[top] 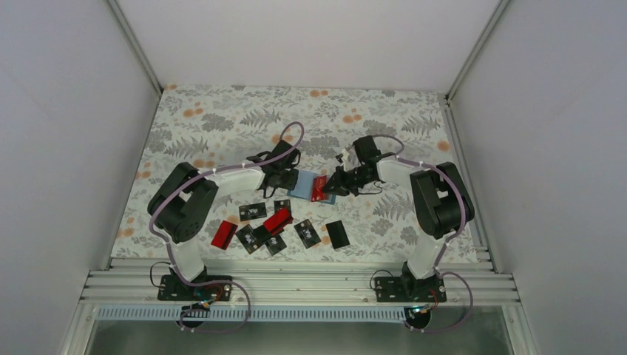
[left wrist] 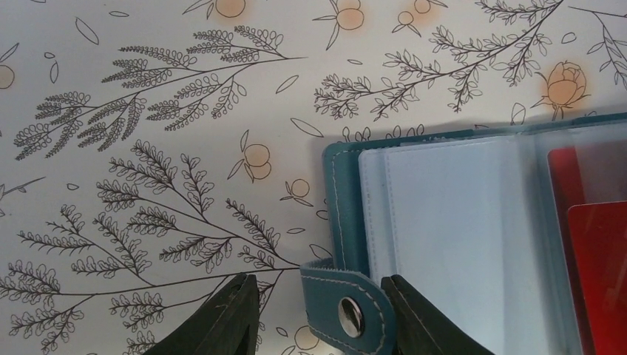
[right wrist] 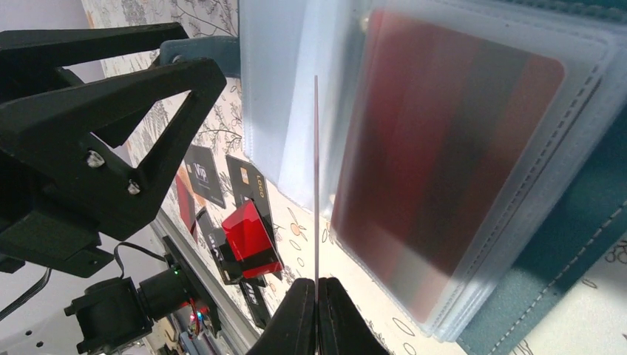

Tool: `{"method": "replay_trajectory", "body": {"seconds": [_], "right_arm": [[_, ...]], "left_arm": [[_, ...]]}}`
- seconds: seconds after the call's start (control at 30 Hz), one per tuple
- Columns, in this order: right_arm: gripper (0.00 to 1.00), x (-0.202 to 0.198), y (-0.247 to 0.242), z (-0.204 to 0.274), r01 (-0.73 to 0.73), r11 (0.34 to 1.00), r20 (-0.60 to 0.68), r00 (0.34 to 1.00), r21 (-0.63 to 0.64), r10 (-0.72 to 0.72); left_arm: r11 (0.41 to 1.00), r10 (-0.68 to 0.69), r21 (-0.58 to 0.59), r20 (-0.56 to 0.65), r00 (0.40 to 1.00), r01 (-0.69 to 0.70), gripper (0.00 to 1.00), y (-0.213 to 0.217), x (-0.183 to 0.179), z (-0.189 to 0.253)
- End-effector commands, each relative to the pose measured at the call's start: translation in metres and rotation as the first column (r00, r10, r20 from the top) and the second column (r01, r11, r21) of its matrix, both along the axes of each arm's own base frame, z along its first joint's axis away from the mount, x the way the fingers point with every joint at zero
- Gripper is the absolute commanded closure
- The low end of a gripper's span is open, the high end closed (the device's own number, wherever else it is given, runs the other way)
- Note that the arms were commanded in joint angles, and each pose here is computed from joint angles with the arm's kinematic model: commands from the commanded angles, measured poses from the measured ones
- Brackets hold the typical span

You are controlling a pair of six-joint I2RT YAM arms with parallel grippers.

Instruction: Put the credit cards into the card holder

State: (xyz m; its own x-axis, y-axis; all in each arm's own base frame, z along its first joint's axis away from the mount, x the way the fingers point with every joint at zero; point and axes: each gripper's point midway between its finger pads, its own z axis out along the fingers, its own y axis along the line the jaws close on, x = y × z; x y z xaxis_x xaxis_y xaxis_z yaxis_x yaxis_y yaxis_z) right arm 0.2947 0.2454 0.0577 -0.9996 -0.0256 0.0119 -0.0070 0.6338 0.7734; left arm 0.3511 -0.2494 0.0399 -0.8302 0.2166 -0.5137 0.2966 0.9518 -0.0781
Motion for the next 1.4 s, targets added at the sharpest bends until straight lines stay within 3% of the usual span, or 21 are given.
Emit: {"method": "replay_trajectory", "body": {"seconds": [0.0,0.63,1.37], "right_arm": [[0.96,0.001,0.004,0.000,-0.020,1.000,-0.015,1.000,0.017,0.020],[0.96,0.005,0.013,-0.014,-0.024,0.998,-0.098,0.995,0.061,0.030],[0.96,0.018,0.021,-0.020,-0.024,0.996,-0.102,0.994,0.088,0.033]], "left_arm": [[1.000,-0.017,-0.025,0.009,1.000,0.018,0.59,-0.010,0.003,0.001],[0.994,-0.089,-0.056,0.000,0.996,0.089,0.67,-0.020,-0.001,-0.009],[0.993,-0.103,-0.056,-0.034,0.994,0.101,0.80,-0.020,-0.007,-0.025]]}}
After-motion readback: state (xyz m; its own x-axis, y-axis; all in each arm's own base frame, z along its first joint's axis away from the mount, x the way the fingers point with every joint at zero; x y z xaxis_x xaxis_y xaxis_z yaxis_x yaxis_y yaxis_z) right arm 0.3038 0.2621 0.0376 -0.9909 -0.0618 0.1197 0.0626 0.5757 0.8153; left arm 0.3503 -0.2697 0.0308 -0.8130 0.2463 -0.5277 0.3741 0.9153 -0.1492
